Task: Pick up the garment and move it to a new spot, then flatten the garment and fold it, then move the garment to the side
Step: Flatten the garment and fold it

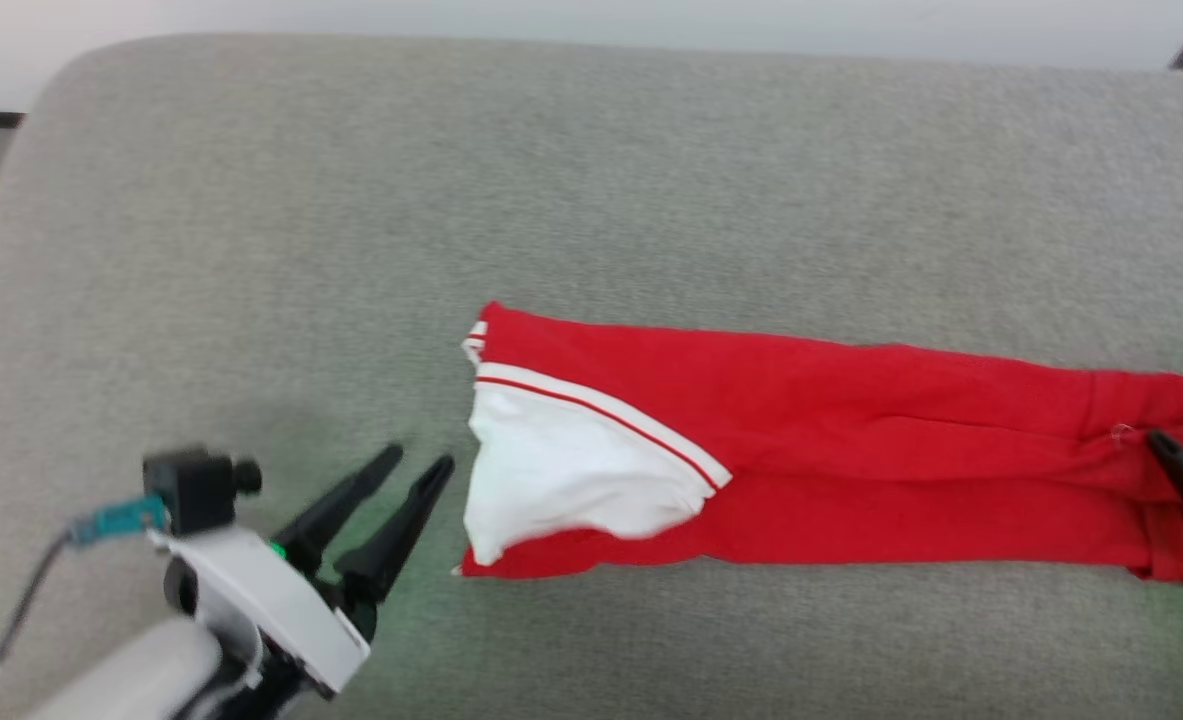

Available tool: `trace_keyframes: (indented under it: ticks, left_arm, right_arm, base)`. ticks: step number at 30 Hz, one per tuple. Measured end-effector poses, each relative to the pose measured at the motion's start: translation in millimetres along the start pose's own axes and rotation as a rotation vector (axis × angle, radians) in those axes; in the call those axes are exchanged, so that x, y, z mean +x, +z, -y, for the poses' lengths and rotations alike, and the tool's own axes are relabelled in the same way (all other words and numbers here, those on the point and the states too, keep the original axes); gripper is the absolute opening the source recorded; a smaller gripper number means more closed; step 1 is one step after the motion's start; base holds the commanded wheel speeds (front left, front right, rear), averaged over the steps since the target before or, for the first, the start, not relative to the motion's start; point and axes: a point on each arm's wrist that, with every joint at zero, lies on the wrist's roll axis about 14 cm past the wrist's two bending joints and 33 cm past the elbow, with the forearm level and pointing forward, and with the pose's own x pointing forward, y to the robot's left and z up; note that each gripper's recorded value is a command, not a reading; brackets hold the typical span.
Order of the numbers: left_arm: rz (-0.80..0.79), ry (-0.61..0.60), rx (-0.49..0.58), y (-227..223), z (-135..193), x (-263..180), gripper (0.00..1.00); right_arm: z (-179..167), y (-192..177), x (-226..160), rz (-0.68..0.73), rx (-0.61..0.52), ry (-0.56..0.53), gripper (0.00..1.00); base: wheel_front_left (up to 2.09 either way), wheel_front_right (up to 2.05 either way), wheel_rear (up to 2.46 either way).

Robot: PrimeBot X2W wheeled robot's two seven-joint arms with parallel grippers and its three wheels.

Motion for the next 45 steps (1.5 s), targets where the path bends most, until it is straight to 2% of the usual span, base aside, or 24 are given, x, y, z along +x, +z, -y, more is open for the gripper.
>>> trace_keyframes:
  ticks: [6, 9, 14, 22, 25, 28, 35, 42, 43, 44, 45]
  left_arm:
    - [0.104, 0.122, -0.042, -6.9, -19.1, -24.2, 1.0]
    - [0.151, 0.174, -0.025, -3.6, -29.3, -35.5, 1.0]
    - [0.241, 0.227, 0.084, 19.3, -38.8, -43.4, 1.0]
    - [0.368, 0.265, 0.307, 55.2, -33.9, -42.6, 1.0]
    - [0.411, 0.292, 0.359, 64.0, -32.8, -43.0, 1.0]
    - [0.421, 0.314, 0.382, 62.2, -33.9, -43.1, 1.0]
    - [0.418, 0.369, 0.36, 52.3, -44.3, -42.9, 1.0]
    - [0.389, 0.384, 0.348, 41.3, -48.7, -40.6, 1.0]
    - [0.385, 0.386, 0.348, 40.4, -49.7, -40.8, 1.0]
    - [0.385, 0.393, 0.342, 40.1, -51.7, -41.9, 1.0]
    - [0.384, 0.396, 0.341, 39.7, -52.5, -42.0, 1.0]
  right_arm:
    - [8.4, -3.5, 0.4, -0.018, 0.049, -0.026, 1.0]
    - [9.6, -2.9, 0.5, -0.024, 0.071, -0.029, 1.0]
    - [11.2, -7.9, -0.9, -0.057, 0.1, -0.037, 1.0]
    - [13.1, -14.0, 0.4, -0.109, 0.14, -0.047, 1.0]
    - [11.9, -17.4, 3.9, -0.134, 0.163, -0.043, 1.0]
    - [13.9, -16.3, 7.8, -0.149, 0.174, -0.048, 1.0]
    - [14.5, -22.6, 21.7, -0.213, 0.189, -0.063, 1.0]
    - [6.1, -34.6, 37.2, -0.31, 0.138, -0.064, 0.98]
    - [5.0, -35.5, 38.4, -0.319, 0.133, -0.062, 0.47]
    - [3.6, -36.8, 40.6, -0.327, 0.123, -0.061, 0.31]
    - [2.8, -36.9, 41.4, -0.328, 0.121, -0.058, 0.0]
  base:
    - [0.0, 0.0, 0.0]
    - [0.0, 0.0, 0.0]
    - [0.0, 0.0, 0.0]
    - [0.0, 0.0, 0.0]
    - [0.0, 0.0, 0.0]
    - [0.0, 0.0, 0.0]
    - [0.0, 0.0, 0.0]
    - [0.0, 0.0, 0.0]
    - [0.0, 0.0, 0.0]
    - [0.0, 0.0, 0.0]
    - [0.0, 0.0, 0.0]
